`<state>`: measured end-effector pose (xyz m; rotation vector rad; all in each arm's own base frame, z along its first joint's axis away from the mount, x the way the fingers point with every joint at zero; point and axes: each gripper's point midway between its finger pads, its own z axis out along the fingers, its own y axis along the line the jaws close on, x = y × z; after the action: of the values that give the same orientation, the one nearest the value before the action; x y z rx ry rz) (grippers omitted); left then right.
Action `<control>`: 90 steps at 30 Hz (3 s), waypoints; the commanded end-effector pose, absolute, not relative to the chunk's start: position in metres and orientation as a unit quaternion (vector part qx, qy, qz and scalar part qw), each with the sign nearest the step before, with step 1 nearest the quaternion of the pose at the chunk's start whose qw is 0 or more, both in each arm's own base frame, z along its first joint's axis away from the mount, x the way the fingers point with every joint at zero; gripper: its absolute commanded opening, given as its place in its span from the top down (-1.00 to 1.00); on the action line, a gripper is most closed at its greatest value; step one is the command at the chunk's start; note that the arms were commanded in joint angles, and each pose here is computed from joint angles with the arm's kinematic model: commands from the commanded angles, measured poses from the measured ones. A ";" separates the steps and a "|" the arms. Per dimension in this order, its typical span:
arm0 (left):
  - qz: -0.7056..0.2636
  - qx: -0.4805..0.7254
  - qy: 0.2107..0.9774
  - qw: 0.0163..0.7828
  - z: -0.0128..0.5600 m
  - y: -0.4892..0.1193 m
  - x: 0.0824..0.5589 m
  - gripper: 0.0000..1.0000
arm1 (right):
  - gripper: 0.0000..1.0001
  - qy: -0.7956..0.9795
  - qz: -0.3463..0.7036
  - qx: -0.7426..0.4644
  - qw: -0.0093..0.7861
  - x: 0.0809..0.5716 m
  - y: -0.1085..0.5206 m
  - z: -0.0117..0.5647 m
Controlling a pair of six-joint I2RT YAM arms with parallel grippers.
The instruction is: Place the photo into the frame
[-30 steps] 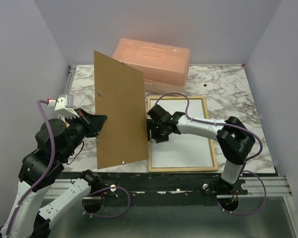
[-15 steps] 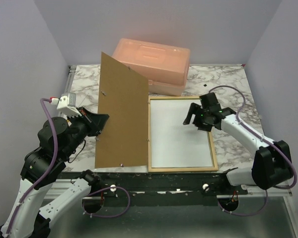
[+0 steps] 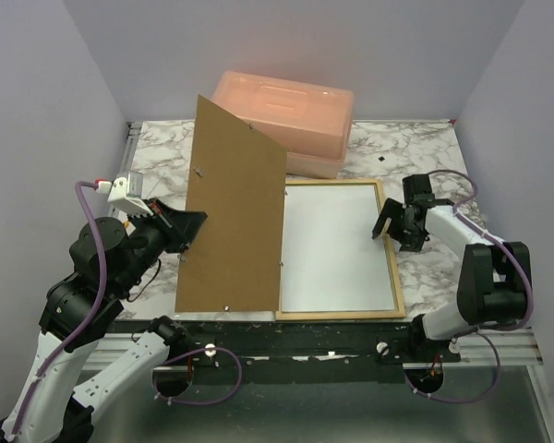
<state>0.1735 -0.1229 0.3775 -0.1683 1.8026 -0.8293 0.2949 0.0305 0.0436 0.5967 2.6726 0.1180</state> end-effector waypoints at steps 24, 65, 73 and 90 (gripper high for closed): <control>-0.398 -0.081 0.723 0.559 0.402 -0.133 0.177 1.00 | -0.78 0.956 0.192 0.116 0.189 0.280 0.112 0.059; -0.593 -0.153 0.619 0.492 0.372 -0.178 0.192 1.00 | -0.12 0.620 0.742 -0.081 0.243 0.195 0.214 0.324; -0.585 -0.157 0.640 0.473 0.356 -0.183 0.200 1.00 | 0.27 0.609 0.749 -0.088 0.246 0.193 0.214 0.334; -0.481 -0.172 0.696 0.504 0.335 -0.158 0.209 -0.97 | 0.99 0.679 0.694 -0.049 0.234 0.209 0.216 0.287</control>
<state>0.2065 -0.1790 0.3333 -0.4211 1.6633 -1.3380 0.2115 0.2140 0.2962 -0.0925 1.8207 1.9668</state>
